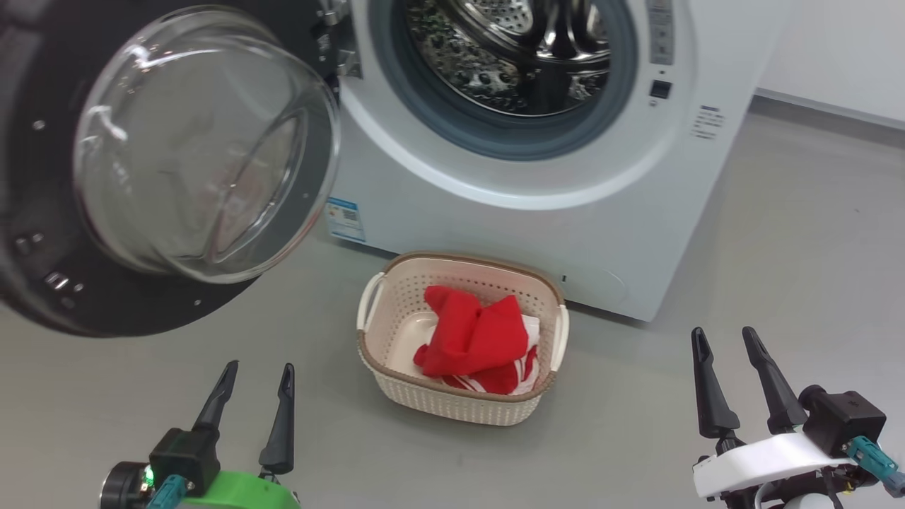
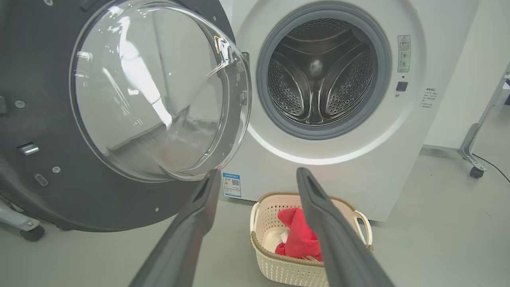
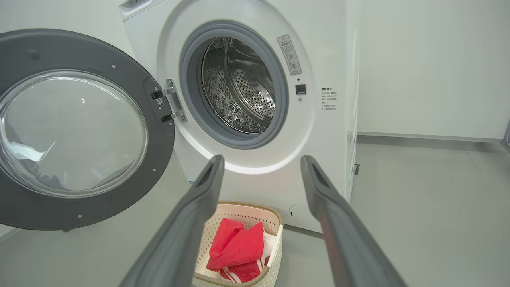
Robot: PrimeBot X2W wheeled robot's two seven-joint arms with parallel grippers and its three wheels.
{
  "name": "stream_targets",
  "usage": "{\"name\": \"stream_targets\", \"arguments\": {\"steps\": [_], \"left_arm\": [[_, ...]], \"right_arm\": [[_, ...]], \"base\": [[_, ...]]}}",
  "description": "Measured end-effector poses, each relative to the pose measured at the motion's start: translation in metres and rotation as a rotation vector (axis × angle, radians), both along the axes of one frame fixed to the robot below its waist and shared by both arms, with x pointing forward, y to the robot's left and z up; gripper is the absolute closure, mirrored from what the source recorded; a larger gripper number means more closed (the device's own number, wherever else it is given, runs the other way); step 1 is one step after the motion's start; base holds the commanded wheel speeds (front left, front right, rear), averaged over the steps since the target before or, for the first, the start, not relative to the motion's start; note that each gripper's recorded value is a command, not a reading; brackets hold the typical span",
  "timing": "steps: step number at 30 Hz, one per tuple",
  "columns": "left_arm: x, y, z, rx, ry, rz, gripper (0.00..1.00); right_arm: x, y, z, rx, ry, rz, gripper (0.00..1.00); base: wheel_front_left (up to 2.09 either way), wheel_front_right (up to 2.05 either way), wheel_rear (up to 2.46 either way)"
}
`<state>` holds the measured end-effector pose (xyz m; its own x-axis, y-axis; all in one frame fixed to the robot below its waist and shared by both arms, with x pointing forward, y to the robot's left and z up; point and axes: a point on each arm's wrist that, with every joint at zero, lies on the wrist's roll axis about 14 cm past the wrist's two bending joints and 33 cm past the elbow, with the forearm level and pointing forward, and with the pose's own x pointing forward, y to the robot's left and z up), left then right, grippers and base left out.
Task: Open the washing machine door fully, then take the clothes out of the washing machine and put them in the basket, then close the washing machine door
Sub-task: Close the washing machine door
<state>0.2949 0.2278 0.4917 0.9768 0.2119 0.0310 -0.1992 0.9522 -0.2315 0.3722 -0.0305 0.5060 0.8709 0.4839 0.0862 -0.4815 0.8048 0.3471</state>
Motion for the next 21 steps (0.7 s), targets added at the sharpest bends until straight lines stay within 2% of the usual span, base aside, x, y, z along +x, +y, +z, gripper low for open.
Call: {"name": "stream_targets", "arguments": {"steps": [21], "left_arm": [[-0.052, 0.06, 0.002, 0.014, 0.001, 0.242, 0.0]], "right_arm": [[-0.012, 0.078, -0.003, 0.01, 0.015, 0.235, 0.0]], "base": [[0.0, 0.0, 0.0]]}}
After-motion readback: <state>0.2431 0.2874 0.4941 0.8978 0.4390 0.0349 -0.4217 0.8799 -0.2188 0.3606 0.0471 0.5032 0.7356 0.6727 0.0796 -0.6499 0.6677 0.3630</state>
